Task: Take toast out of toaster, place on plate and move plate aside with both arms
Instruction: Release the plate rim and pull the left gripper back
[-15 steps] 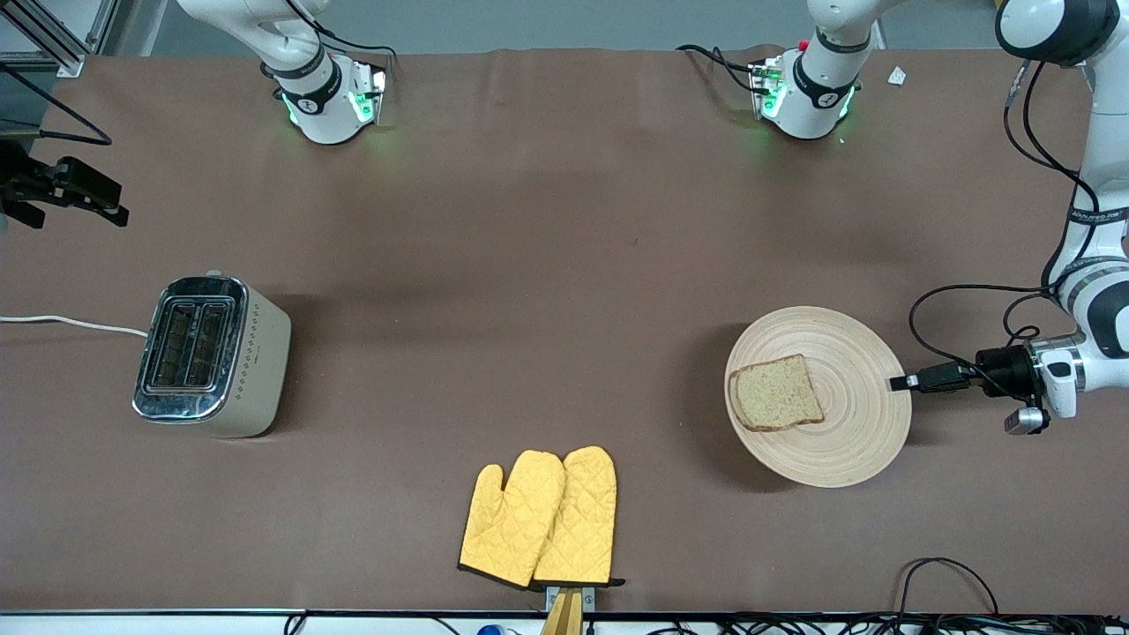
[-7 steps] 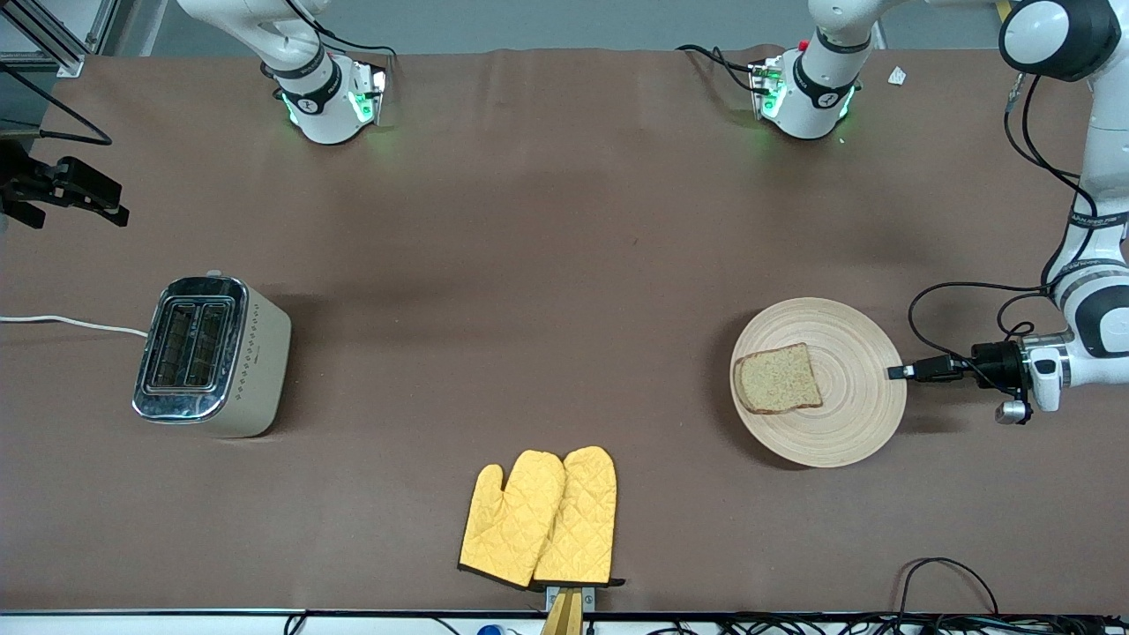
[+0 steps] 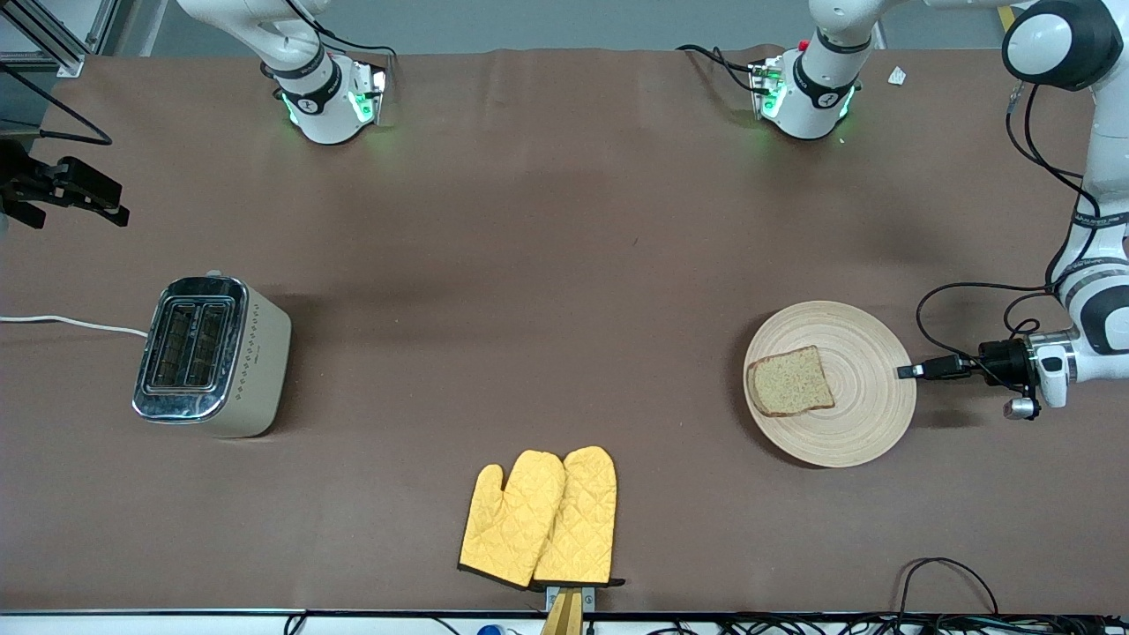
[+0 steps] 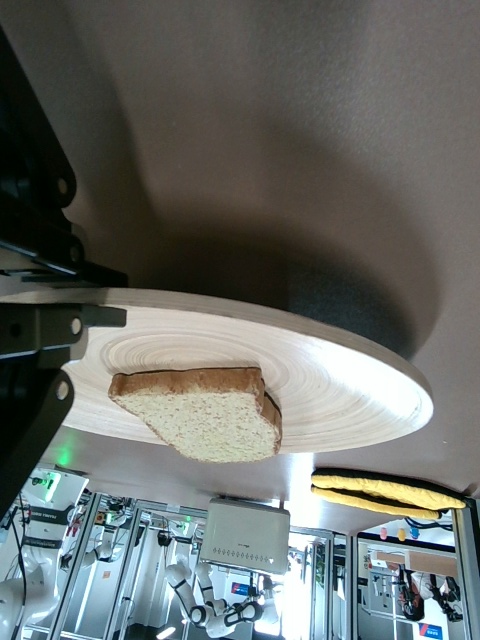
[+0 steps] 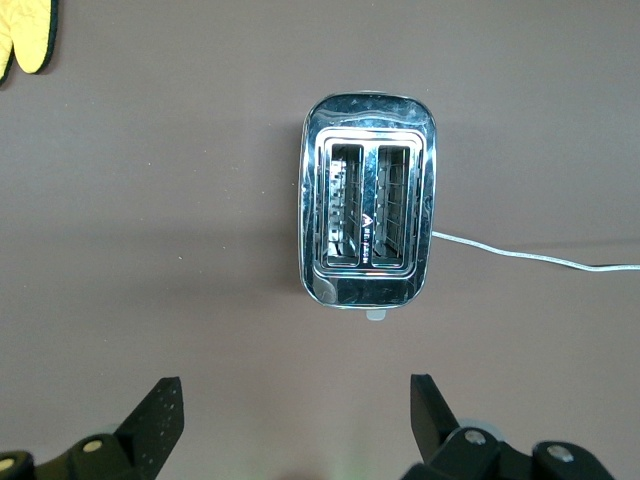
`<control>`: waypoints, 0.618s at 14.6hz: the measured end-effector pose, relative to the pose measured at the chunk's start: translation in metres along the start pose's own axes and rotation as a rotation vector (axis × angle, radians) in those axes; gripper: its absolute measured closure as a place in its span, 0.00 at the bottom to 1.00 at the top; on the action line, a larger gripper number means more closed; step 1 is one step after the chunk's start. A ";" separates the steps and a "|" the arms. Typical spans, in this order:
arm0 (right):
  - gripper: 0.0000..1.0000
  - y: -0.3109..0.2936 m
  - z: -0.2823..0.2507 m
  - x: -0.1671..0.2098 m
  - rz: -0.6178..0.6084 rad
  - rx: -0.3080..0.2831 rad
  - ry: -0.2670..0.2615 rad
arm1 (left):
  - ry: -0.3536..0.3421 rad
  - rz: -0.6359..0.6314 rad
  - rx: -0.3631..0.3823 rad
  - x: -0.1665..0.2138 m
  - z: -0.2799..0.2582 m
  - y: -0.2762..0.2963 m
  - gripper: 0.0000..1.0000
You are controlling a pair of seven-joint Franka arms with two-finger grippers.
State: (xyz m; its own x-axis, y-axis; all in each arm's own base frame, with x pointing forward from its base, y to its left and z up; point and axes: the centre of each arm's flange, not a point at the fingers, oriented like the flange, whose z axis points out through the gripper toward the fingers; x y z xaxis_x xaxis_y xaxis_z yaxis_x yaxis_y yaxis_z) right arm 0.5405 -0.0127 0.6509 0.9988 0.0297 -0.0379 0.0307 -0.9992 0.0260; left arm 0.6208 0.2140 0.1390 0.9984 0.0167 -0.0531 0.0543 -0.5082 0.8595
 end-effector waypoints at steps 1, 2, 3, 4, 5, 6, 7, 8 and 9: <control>0.00 0.000 0.000 0.000 0.000 0.000 0.000 | 0.000 0.005 -0.001 0.001 0.000 -0.002 0.89; 0.00 0.000 0.000 0.000 0.000 0.000 0.000 | 0.002 0.011 -0.001 0.001 0.000 -0.003 0.89; 0.00 0.000 0.000 0.000 0.000 0.000 0.000 | 0.001 0.020 0.006 0.002 -0.002 -0.003 0.81; 0.00 0.000 0.000 0.000 0.000 0.000 0.000 | -0.005 0.042 0.022 0.004 -0.006 -0.003 0.73; 0.00 0.000 0.000 0.000 0.000 0.001 0.000 | -0.007 0.069 0.038 0.006 -0.011 -0.001 0.63; 0.00 0.000 0.000 0.000 0.000 0.001 0.000 | -0.005 0.092 0.054 0.009 -0.017 0.002 0.54; 0.00 0.000 0.000 0.000 0.000 0.001 0.000 | -0.006 0.111 0.074 0.012 -0.025 0.004 0.42; 0.00 0.000 0.000 0.000 0.000 0.001 0.000 | -0.007 0.127 0.097 0.015 -0.033 0.008 0.33; 0.00 0.000 0.000 0.000 0.000 0.001 0.000 | -0.003 0.146 0.123 0.019 -0.044 0.013 0.24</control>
State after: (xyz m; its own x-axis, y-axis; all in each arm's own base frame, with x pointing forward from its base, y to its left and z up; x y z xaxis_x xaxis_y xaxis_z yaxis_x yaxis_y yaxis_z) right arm 0.5405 -0.0126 0.6508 0.9988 0.0297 -0.0381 0.0307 -0.9992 0.0253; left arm 0.6412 0.2457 0.1721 0.9956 -0.0670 0.0661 -0.0932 -0.6062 0.7898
